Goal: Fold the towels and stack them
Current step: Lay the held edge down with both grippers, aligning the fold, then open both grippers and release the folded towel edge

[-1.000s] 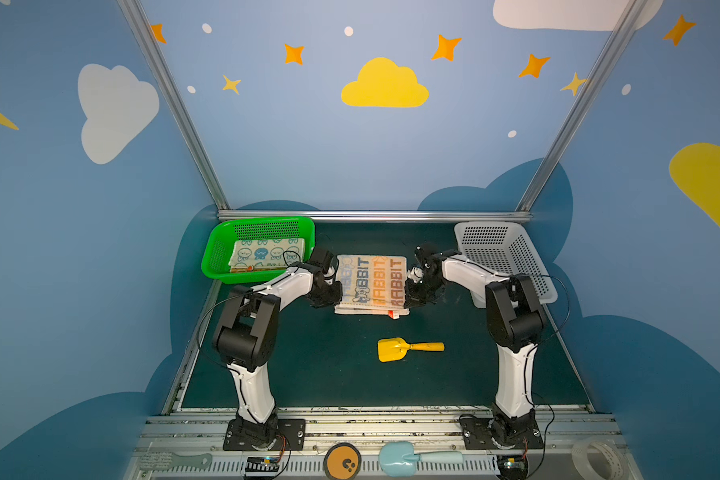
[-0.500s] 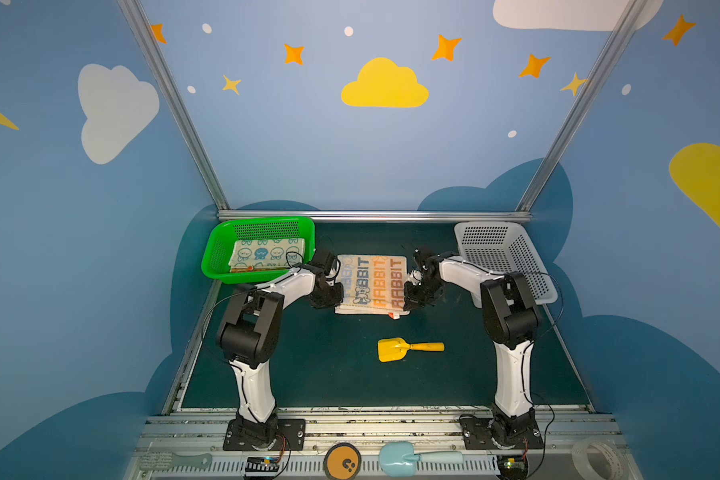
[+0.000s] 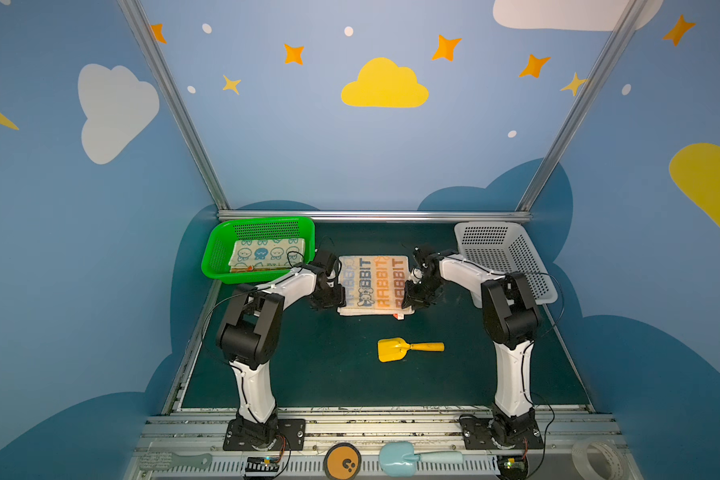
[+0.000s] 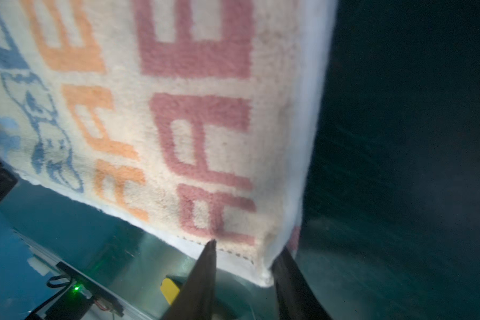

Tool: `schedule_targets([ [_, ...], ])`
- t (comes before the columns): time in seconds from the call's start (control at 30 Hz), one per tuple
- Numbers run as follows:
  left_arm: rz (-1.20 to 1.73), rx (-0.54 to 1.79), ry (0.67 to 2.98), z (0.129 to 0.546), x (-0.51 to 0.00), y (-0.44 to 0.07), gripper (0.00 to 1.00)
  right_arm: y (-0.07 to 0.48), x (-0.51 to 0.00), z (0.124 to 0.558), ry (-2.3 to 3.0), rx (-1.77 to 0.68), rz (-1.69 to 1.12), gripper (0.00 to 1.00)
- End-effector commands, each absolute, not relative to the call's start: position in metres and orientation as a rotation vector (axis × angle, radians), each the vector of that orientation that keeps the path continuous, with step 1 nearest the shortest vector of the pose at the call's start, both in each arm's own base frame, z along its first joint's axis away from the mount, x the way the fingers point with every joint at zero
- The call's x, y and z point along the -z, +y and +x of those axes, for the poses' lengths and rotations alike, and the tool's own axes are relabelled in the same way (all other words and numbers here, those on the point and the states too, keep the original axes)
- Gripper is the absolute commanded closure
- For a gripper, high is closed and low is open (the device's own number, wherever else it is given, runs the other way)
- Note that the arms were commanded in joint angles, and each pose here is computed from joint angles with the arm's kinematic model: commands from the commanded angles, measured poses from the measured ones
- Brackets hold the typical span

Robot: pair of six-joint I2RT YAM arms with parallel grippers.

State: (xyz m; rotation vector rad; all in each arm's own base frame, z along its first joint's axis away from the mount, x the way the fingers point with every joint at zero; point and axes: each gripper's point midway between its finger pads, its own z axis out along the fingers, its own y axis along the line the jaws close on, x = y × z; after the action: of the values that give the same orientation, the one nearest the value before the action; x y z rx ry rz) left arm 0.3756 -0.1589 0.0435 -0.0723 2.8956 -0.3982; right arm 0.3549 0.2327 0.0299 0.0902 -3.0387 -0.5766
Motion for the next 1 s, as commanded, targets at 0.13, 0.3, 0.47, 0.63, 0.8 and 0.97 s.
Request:
schedule_targets([
  [0.13,-0.059,0.563,2.635,0.410,-0.146,-0.182,0.00,0.236,-0.108,0.367,-3.165,0.662,0.164,0.19],
  [0.3,-0.113,0.881,2.509,0.446,-0.169,-0.215,0.00,0.257,-0.129,0.393,-3.130,0.924,0.151,0.15],
  [0.47,-0.226,1.004,2.537,0.475,-0.140,-0.225,0.00,0.283,-0.116,0.407,-3.029,1.120,0.120,0.15],
  [0.63,-0.238,0.989,2.614,0.482,-0.099,-0.231,0.00,0.285,-0.083,0.407,-2.976,1.095,0.083,0.15],
  [0.8,-0.199,0.839,2.711,0.474,-0.066,-0.226,0.00,0.273,-0.056,0.401,-2.966,1.025,0.060,0.15],
  [0.97,-0.167,0.706,2.796,0.459,-0.040,-0.220,0.00,0.260,-0.038,0.391,-2.965,0.935,0.038,0.15],
])
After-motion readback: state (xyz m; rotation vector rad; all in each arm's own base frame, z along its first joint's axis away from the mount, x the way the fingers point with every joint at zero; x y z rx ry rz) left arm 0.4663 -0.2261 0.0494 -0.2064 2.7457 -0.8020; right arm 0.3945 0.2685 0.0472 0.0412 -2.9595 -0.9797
